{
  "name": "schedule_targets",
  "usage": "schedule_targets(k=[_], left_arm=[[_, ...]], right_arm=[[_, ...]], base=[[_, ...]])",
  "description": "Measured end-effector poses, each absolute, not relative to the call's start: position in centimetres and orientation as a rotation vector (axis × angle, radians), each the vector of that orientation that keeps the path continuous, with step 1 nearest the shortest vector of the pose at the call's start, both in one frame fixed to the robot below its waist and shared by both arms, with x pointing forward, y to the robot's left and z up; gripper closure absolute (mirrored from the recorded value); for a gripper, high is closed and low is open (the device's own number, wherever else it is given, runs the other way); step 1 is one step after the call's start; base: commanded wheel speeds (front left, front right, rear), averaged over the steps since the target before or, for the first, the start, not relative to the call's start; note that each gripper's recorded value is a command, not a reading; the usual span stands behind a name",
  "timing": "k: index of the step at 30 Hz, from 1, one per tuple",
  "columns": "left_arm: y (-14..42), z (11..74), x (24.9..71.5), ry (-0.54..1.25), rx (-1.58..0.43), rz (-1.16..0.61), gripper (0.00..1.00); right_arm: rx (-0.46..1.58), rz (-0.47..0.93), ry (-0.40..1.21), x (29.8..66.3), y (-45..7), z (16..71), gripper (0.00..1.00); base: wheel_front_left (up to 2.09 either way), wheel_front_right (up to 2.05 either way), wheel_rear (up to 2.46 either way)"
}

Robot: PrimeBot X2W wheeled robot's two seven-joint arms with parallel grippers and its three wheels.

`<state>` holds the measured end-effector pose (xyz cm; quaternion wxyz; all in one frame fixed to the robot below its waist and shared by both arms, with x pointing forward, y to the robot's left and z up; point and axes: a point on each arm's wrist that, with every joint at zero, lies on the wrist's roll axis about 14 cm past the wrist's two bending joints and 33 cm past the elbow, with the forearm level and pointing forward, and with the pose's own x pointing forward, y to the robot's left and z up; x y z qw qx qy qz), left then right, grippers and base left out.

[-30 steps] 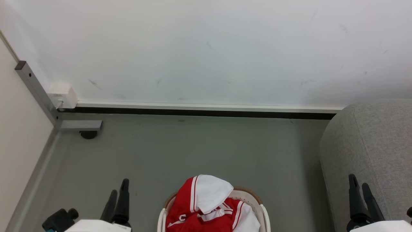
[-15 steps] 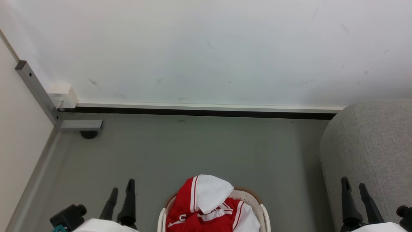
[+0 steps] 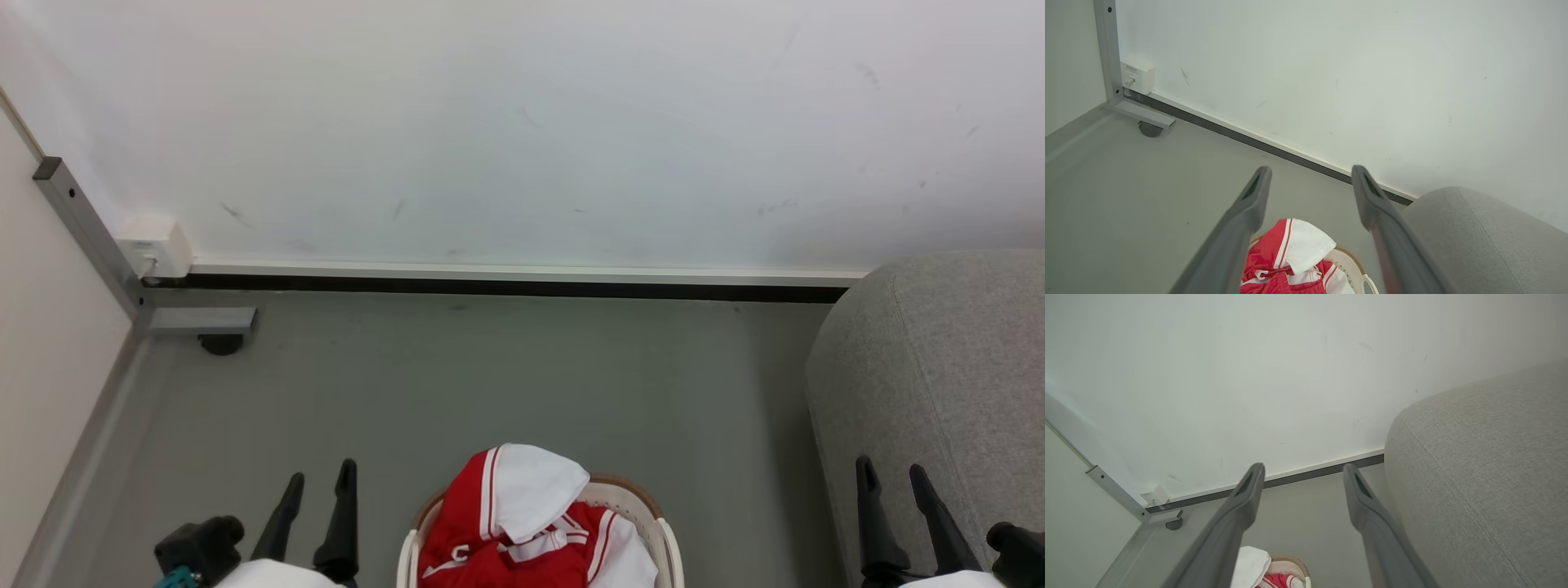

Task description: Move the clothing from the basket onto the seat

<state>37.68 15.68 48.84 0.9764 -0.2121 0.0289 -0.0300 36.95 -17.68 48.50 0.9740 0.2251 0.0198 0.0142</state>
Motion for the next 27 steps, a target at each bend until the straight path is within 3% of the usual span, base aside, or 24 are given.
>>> schedule_targets(k=[27], left_arm=[[14.62, 49.46, 37.27, 0.002, -0.147, -0.122, 0.00]], right_arm=[[0.244, 0.053, 0.021, 36.70, -17.55, 48.30, 0.00]], base=[[0.00, 0.00, 0.00]])
